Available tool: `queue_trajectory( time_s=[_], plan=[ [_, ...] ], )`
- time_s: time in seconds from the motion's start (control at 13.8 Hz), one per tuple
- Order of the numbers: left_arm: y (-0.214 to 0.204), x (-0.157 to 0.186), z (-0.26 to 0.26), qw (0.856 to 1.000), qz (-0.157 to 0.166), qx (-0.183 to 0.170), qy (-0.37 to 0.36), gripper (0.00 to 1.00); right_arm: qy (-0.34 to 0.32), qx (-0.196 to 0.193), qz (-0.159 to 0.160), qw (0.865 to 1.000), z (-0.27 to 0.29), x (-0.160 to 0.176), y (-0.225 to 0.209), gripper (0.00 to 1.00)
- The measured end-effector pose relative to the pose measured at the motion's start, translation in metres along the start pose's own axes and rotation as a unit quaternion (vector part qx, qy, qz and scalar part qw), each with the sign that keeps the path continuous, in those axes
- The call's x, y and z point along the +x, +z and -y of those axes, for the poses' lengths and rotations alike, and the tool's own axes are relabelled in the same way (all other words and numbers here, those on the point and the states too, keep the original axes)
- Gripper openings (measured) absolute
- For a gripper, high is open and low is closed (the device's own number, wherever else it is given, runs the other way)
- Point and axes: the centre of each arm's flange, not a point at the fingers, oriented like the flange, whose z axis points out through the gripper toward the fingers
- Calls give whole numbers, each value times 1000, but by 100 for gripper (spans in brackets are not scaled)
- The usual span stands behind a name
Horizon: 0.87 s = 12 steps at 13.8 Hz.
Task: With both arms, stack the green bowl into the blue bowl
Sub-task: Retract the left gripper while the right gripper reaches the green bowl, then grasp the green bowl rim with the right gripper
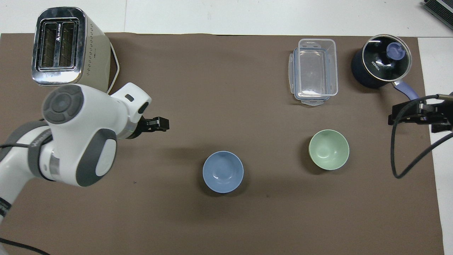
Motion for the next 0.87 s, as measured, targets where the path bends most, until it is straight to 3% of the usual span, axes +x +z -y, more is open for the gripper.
queue_trajectory(
  time_s=[0.29,0.51,0.87],
  plan=[
    [-53,30,72,1000,7,1,15,100,-30,2,-12,999,-3,14,42,100],
    [-85,40,120,999,12,7,33,100,-42,1,-8,999,-15,22,97,100],
    [-139,38,127,996,35,46,61,100,-45,0,2,999,-22,19,214,100]
  ],
)
